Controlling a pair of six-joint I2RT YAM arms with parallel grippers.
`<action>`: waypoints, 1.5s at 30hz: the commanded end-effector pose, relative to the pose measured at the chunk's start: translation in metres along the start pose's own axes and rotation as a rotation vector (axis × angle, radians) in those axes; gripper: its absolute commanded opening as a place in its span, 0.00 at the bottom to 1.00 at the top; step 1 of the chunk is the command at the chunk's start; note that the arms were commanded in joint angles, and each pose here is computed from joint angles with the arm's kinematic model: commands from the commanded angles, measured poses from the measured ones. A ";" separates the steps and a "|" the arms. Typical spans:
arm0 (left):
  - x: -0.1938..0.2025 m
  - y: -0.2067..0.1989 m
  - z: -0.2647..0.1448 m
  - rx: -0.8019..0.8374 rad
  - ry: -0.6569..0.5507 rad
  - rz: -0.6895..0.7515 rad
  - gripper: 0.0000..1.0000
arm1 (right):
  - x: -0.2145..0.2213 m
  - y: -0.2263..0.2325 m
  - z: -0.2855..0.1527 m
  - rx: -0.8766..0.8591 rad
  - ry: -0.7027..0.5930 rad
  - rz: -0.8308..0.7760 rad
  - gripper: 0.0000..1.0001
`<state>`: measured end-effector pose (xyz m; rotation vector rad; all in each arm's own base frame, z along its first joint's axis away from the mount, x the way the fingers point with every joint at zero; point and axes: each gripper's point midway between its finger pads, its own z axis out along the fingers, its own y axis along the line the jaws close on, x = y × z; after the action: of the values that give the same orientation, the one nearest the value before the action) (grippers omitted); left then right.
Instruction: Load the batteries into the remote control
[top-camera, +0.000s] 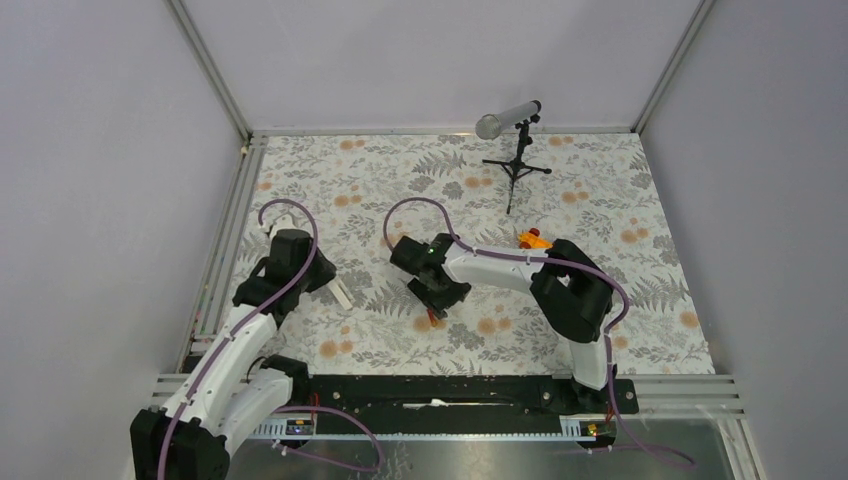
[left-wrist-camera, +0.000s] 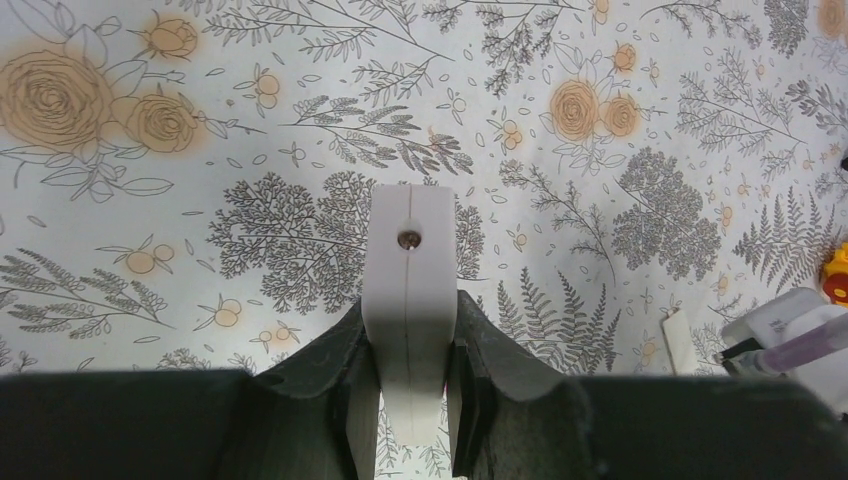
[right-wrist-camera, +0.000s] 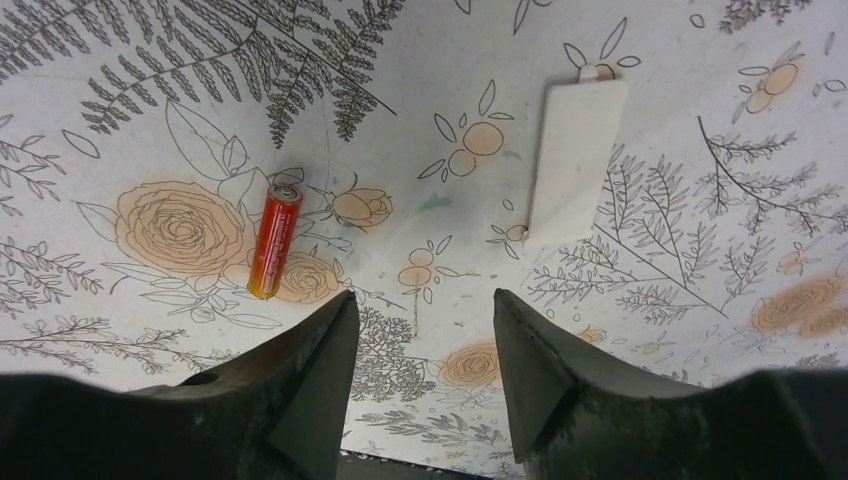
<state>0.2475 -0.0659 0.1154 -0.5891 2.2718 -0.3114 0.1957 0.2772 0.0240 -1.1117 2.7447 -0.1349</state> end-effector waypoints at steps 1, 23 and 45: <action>-0.023 -0.001 -0.009 -0.013 -0.090 -0.013 0.00 | 0.002 0.000 -0.013 0.060 0.016 0.040 0.60; -0.033 0.002 -0.015 -0.045 -0.108 -0.012 0.00 | -0.047 0.049 0.006 -0.051 -0.047 0.064 0.72; -0.066 0.037 -0.052 -0.250 -0.259 -0.066 0.00 | -0.122 0.084 -0.021 -0.213 -0.286 0.032 0.75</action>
<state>0.2307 -0.0052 0.1509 -0.7509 2.1544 0.0308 0.2194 0.4001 0.0471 -1.0447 2.5947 0.2271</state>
